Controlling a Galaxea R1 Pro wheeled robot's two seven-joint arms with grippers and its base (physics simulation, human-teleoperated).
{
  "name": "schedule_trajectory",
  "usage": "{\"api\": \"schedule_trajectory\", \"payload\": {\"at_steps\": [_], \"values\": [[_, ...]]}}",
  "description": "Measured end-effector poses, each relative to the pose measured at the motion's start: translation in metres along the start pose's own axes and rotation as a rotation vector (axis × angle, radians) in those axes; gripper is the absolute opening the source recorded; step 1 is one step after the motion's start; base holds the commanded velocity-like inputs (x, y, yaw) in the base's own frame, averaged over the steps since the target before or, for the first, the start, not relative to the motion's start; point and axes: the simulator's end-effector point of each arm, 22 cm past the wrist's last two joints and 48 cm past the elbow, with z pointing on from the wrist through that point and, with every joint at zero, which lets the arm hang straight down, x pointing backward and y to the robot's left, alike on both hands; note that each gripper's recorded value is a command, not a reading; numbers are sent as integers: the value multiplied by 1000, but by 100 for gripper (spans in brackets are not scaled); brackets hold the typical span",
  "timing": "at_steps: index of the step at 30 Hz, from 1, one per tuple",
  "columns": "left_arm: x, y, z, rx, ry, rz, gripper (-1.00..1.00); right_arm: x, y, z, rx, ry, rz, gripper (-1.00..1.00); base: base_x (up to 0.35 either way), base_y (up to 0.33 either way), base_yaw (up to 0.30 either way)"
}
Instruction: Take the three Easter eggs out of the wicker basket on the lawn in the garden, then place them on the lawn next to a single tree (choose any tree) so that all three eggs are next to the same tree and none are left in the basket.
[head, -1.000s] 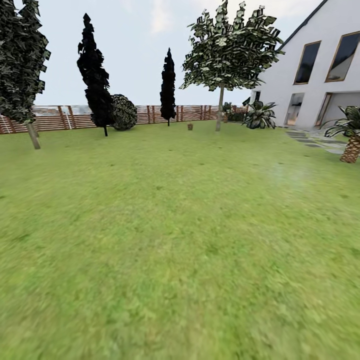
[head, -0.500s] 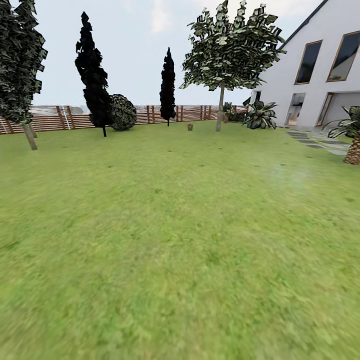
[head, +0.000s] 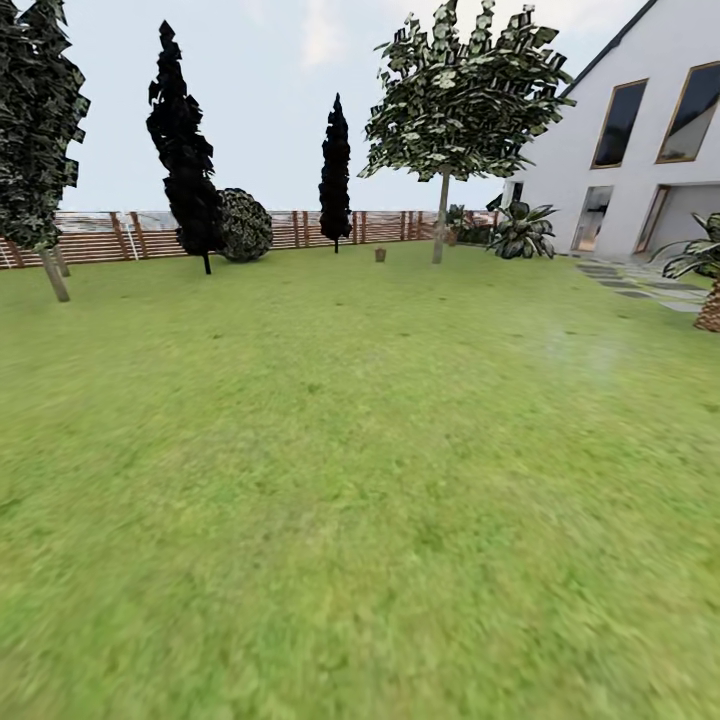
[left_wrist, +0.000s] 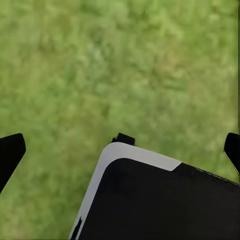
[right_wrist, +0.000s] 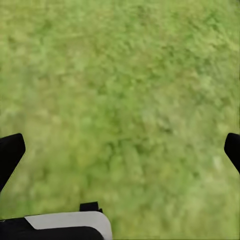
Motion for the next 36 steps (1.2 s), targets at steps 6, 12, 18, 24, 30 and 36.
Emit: {"api": "schedule_trajectory", "payload": {"at_steps": [6,12,18,24,30,36], "values": [[0,0,0,0,-1,0,100,1,1,0,-2,1,-2,100,320,0,0],[0,0,0,0,-1,0,100,1,1,0,-3,1,-2,100,320,-2,0],[0,-1,0,1,-1,1,100,0,2,0,-8,-3,-5,100,320,-53,0],[0,-1,0,1,-1,2,100,-1,3,-1,-12,-7,-7,100,320,-78,0],[0,-1,0,1,-1,2,100,-1,3,0,-12,-7,-8,100,320,-81,53],[0,-1,0,0,-1,3,100,-1,4,-1,-14,-7,-7,100,320,-82,54]]}}
